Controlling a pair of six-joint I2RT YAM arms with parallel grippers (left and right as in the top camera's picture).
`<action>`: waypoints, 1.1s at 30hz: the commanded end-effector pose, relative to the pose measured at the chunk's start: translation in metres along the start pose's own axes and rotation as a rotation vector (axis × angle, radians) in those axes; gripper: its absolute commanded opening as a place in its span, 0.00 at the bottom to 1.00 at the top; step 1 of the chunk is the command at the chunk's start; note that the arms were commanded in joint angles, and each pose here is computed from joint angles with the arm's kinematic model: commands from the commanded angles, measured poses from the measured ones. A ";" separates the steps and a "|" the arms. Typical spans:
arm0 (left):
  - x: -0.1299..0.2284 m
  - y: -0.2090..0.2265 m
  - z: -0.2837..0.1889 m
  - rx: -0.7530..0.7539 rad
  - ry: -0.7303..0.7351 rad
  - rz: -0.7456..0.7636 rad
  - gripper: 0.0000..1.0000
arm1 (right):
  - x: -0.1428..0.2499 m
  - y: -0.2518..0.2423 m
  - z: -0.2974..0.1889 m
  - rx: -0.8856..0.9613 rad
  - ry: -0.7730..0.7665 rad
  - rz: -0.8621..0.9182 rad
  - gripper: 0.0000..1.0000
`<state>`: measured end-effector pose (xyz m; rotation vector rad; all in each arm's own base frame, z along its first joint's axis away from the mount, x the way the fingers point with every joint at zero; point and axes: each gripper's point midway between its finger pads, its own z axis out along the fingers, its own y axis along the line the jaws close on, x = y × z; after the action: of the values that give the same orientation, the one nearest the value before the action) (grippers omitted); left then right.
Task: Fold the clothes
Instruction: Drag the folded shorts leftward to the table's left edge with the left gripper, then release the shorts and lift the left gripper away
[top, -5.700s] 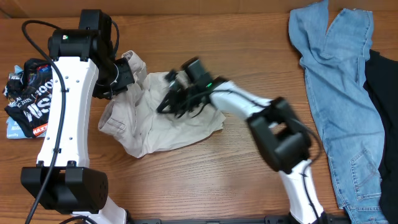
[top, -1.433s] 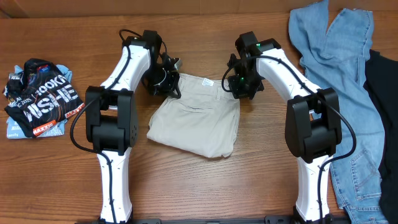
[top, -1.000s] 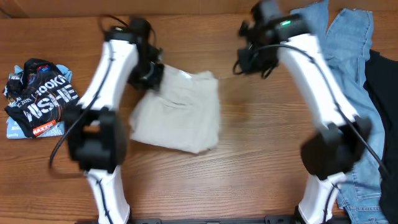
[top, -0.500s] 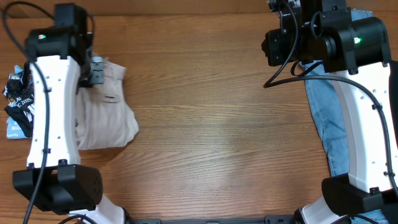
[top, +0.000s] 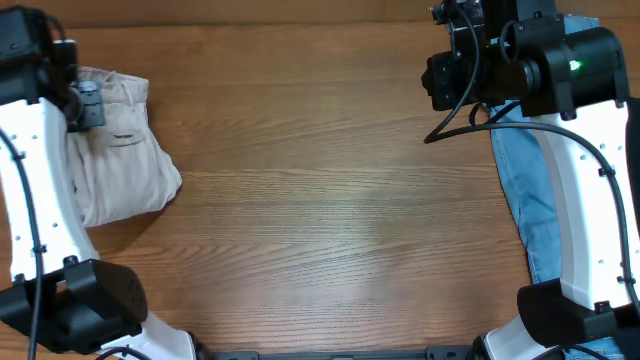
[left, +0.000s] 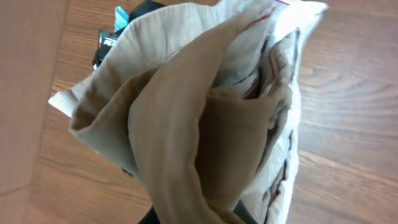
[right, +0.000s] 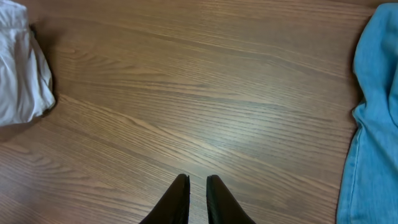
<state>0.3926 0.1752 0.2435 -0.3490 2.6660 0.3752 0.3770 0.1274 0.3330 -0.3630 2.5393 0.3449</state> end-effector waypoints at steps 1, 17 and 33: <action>-0.020 0.018 -0.017 0.083 -0.134 -0.029 0.04 | 0.000 0.000 -0.006 0.006 -0.012 -0.002 0.14; -0.026 0.079 0.042 0.160 -0.168 -0.128 0.04 | 0.005 0.000 -0.006 0.006 0.008 0.001 0.14; 0.012 0.153 0.090 0.075 -0.073 -0.439 0.30 | 0.004 0.000 -0.006 0.006 0.007 0.005 0.14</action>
<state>0.3860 0.3198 0.1932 -0.6395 2.4994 0.1570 0.3726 0.1265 0.3302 -0.3632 2.5613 0.3441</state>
